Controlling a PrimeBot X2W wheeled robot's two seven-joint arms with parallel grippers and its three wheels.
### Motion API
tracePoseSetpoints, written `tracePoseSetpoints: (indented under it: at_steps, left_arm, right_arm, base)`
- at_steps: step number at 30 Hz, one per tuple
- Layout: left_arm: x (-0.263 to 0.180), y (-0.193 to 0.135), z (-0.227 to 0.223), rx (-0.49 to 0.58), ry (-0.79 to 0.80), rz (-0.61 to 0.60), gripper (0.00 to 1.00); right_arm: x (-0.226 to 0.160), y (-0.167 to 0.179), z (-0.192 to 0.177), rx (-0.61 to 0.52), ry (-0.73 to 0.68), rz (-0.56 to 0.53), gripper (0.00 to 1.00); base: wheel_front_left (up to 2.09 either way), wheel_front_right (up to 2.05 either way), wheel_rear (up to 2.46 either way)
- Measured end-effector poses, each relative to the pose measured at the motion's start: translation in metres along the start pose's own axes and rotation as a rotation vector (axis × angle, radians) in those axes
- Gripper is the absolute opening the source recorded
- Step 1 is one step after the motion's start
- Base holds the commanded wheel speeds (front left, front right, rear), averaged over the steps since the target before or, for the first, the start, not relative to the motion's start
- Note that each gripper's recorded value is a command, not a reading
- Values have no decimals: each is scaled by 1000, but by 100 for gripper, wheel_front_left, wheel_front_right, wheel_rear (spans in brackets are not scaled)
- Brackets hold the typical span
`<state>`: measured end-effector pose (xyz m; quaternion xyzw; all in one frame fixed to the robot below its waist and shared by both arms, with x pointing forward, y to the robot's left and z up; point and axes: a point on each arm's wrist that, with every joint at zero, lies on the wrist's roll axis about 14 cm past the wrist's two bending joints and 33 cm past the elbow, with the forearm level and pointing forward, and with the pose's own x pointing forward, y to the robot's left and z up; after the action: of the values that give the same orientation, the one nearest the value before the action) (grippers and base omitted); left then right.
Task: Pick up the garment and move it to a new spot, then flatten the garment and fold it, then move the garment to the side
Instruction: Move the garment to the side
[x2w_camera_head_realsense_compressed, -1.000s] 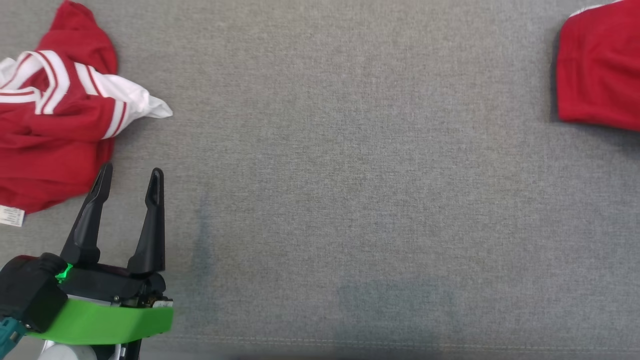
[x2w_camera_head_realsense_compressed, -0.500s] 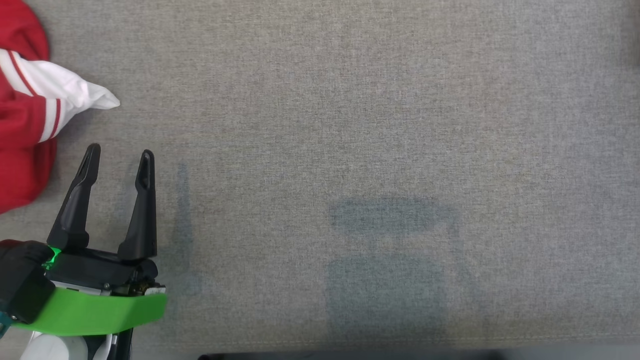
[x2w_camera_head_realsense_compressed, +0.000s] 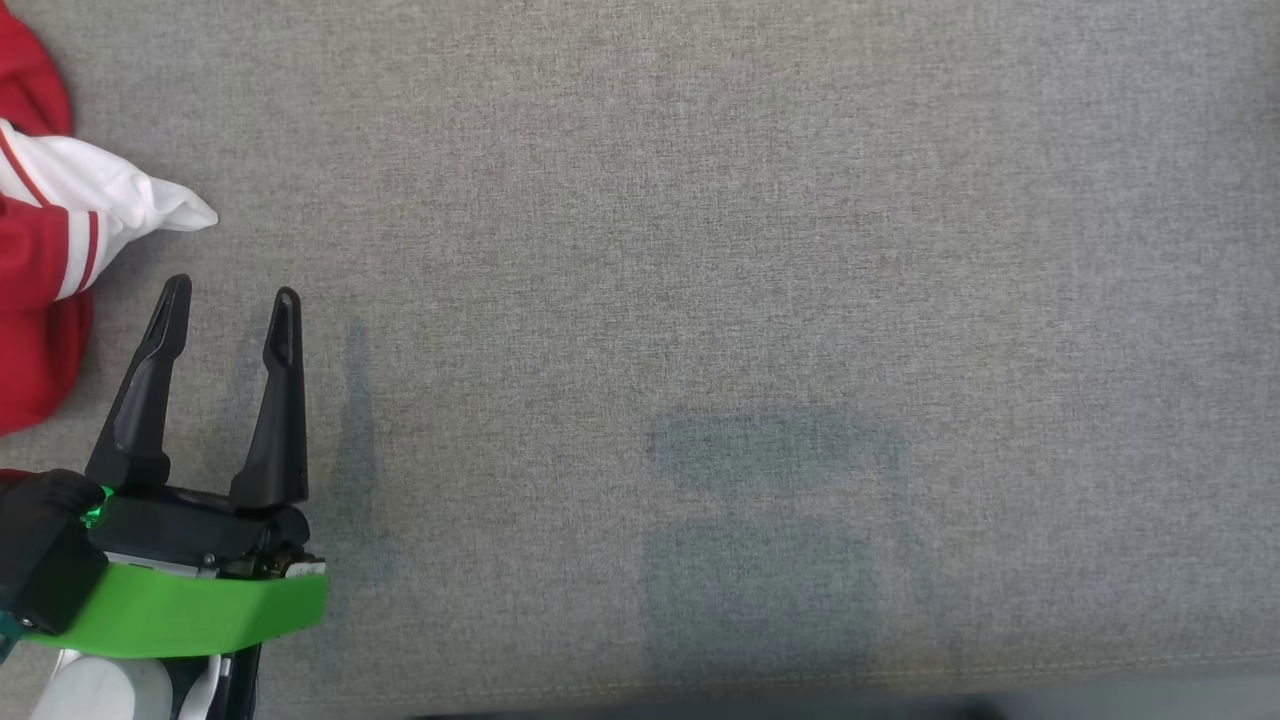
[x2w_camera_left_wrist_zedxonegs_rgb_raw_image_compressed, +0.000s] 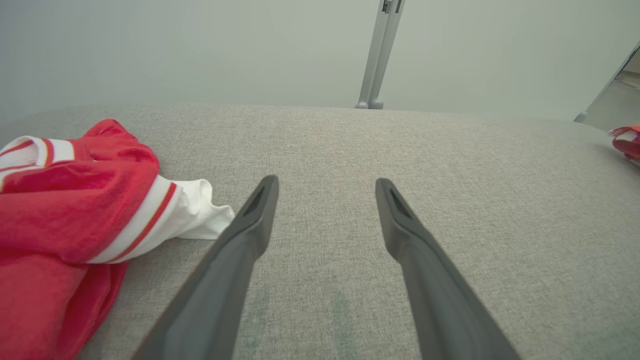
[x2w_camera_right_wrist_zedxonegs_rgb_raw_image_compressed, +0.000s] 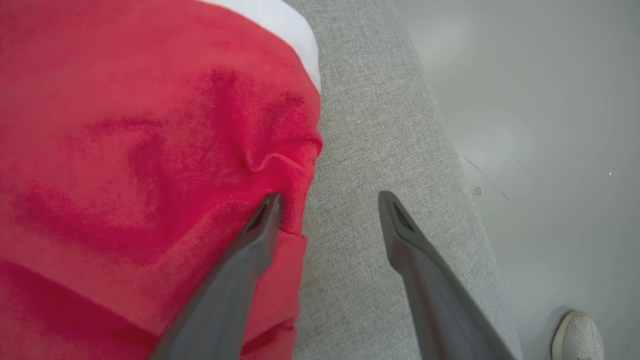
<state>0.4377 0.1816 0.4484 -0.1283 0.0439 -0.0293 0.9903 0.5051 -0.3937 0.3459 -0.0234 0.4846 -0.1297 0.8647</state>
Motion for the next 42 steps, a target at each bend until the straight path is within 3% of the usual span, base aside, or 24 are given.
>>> tracePoseSetpoints:
  at_steps: [9,16,20,26,31,35,42]
  left_arm:
    - [-1,-4,9,-1,-23,-11,100]
    - [-4,-13,15,-12,-40,-27,100]
    - [-8,-21,21,-27,-57,-38,100]
    - [-16,-26,36,-49,-102,-34,100]
    - [-27,-29,49,-50,-139,-35,100]
    - [-39,-26,54,-33,-146,-26,100]
    - [-67,-10,57,6,-145,23,100]
  right_arm:
    - [-6,-4,-30,45,27,-7,100]
    - [-27,-9,-9,46,-90,-7,100]
    - [-52,-2,27,40,-261,47,100]
    - [-108,31,81,17,-566,208,100]
    - [-150,49,94,-20,-769,272,100]
    - [-172,81,80,44,-860,359,100]
    - [-206,171,7,26,-846,583,100]
  base:
    - [0,0,0]
    - [0,0,0]
    - [0,0,0]
    - [0,0,0]
    - [0,0,0]
    - [0,0,0]
    - [0,0,0]
